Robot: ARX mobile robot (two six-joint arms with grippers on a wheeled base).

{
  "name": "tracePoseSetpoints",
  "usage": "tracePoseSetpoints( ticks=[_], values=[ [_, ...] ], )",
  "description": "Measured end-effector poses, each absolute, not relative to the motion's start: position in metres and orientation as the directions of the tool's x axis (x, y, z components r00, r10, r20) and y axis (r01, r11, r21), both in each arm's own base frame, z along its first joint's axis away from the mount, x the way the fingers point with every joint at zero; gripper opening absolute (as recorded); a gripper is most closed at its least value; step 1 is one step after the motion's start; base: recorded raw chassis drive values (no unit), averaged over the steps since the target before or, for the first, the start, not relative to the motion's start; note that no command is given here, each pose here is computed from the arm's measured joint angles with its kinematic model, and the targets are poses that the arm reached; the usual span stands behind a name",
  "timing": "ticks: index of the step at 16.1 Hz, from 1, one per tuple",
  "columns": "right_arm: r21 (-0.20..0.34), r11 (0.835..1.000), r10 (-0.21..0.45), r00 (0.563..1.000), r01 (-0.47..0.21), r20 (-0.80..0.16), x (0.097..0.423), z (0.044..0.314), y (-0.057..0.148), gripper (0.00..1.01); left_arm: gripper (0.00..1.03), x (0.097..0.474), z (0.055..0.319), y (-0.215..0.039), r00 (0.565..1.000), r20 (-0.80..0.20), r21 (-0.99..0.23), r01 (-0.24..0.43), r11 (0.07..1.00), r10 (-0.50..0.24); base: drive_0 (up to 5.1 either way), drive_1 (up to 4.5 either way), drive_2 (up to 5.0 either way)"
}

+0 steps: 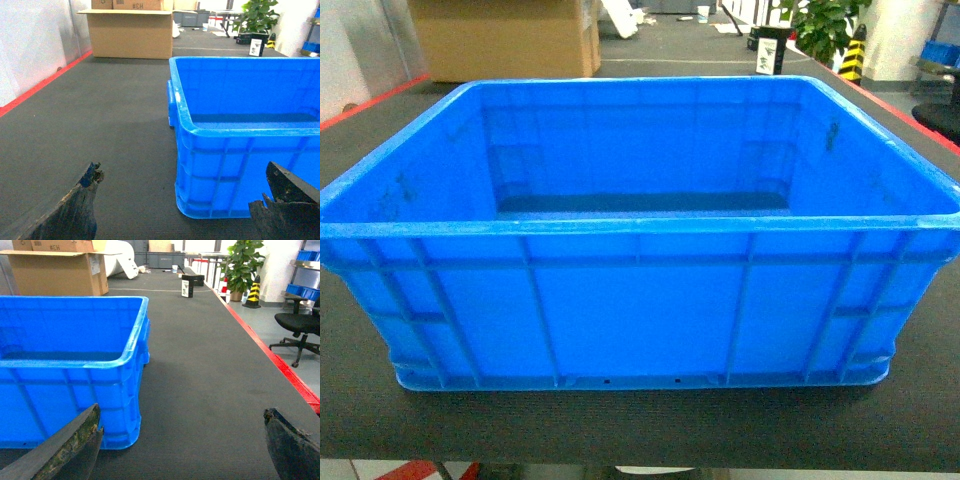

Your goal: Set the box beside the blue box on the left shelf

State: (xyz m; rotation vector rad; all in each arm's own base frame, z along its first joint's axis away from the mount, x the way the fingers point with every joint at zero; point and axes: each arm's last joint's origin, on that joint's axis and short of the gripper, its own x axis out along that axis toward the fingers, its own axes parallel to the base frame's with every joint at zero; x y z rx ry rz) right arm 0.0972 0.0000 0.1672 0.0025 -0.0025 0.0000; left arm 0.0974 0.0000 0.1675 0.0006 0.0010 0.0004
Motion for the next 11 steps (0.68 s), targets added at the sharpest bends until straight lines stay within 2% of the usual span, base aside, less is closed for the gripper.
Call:
tracePoseSetpoints(
  ticks=[11],
  values=[
    [0.002, 1.0, 0.0, 1.0, 0.0, 0.002, 0.0972, 0.1672, 0.0, 0.98, 0.98, 0.0974, 0.1675, 0.0, 1.0, -0.001, 0.001, 0.0, 1.0, 0.0, 0.0, 0.0, 0.0]
  ],
)
